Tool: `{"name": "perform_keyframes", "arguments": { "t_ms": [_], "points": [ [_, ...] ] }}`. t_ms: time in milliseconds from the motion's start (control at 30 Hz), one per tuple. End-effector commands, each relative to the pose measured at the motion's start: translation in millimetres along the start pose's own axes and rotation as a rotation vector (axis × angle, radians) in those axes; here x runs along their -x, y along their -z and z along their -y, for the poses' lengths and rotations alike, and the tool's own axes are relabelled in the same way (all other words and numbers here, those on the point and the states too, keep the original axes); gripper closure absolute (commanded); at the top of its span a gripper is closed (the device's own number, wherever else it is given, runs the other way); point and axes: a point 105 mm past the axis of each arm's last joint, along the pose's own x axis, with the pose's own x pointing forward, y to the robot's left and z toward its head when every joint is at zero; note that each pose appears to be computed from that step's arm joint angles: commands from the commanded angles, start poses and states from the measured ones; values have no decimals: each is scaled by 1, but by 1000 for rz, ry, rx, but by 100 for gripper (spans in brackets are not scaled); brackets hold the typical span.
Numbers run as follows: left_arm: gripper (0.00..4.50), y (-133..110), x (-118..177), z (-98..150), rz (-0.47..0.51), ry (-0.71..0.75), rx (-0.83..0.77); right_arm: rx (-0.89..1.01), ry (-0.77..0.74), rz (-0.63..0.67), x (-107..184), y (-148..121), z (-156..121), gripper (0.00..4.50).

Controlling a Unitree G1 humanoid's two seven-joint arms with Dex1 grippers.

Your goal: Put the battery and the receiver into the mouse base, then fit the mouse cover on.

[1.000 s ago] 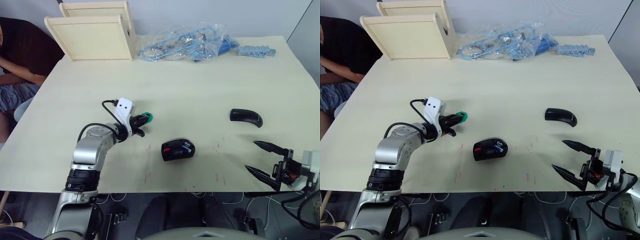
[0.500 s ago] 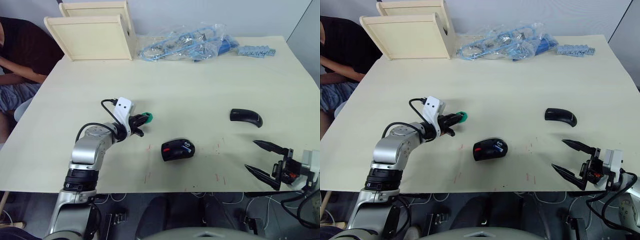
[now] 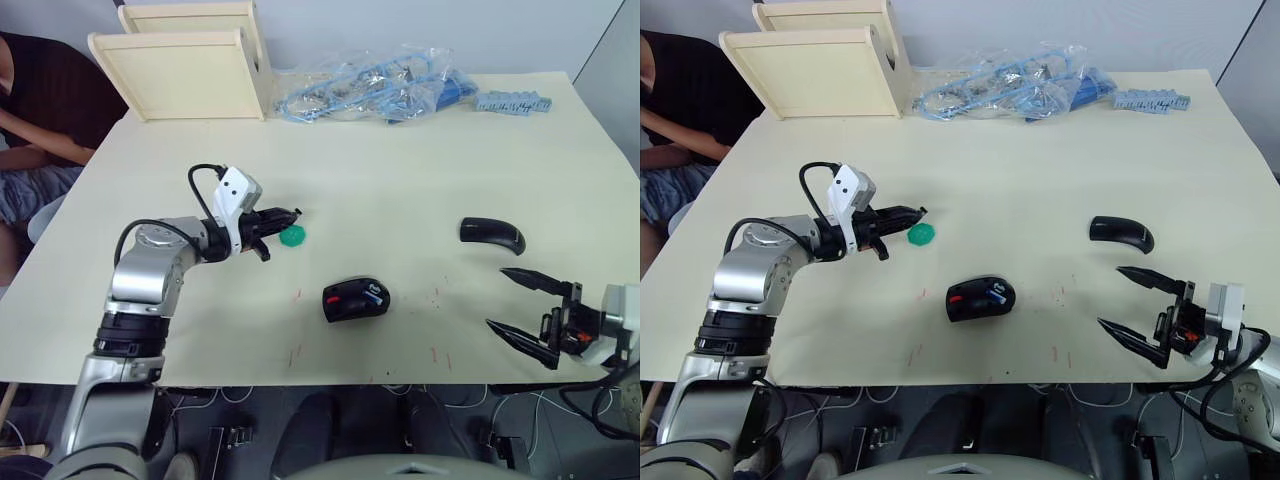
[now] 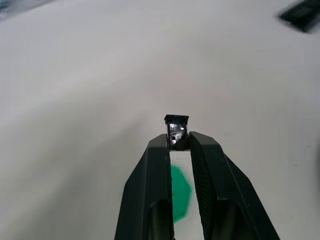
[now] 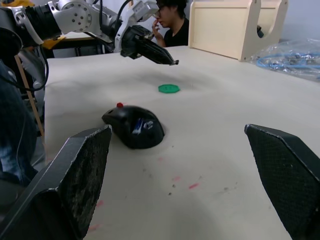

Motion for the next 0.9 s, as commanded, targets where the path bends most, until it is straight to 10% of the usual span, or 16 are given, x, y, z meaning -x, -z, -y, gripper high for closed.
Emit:
{"name": "perform_keyframes", "arguments": {
  "t_ms": [33,900],
  "points": [
    [407,-19,3,9,39,135,-111,14,-12,-8,-8,-7,4,0],
    [407,-66,-9,77,163,686,-423,-695,-25,-331,-116,-41,8,0]
  ]
}}
